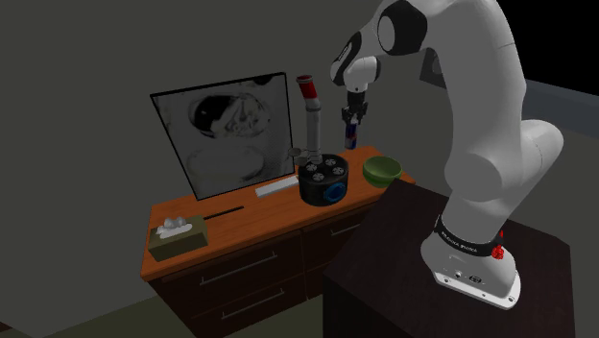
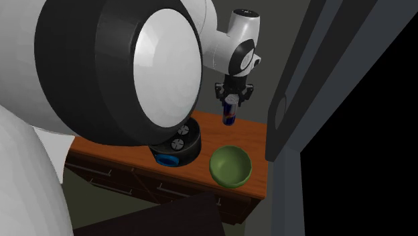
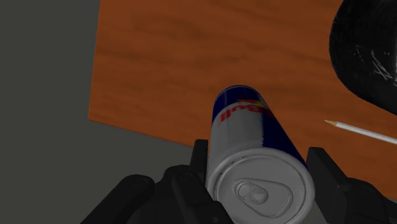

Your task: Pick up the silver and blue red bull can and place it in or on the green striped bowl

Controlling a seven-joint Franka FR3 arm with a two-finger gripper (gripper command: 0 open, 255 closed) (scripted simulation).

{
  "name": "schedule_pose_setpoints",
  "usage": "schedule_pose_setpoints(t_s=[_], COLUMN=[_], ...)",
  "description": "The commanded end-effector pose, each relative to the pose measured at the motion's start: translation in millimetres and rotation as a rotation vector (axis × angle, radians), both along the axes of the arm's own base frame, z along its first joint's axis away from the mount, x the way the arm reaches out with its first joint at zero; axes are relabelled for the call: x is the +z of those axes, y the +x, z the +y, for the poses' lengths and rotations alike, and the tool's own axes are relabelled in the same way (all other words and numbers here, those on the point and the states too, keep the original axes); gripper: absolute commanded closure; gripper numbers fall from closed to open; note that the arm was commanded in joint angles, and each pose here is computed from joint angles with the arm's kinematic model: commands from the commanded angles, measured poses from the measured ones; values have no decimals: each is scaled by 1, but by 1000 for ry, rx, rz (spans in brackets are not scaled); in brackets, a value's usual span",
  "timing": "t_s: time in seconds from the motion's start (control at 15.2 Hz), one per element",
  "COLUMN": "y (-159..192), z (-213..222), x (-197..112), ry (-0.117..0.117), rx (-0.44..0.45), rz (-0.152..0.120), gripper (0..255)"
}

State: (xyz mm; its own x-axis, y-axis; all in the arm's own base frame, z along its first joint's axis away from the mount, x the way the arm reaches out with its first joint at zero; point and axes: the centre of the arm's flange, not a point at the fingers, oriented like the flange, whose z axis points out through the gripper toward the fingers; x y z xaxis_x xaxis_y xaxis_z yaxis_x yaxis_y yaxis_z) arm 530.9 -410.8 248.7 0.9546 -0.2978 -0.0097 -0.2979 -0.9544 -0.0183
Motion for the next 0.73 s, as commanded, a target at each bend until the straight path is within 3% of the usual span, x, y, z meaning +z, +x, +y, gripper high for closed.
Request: schedule_pose_setpoints(t_s=[0.0, 0.66], y=[0, 0], z=[0, 0], x=[11, 64], ry=[0, 0], rx=[0, 0], rz=[0, 0], gripper=[255, 255])
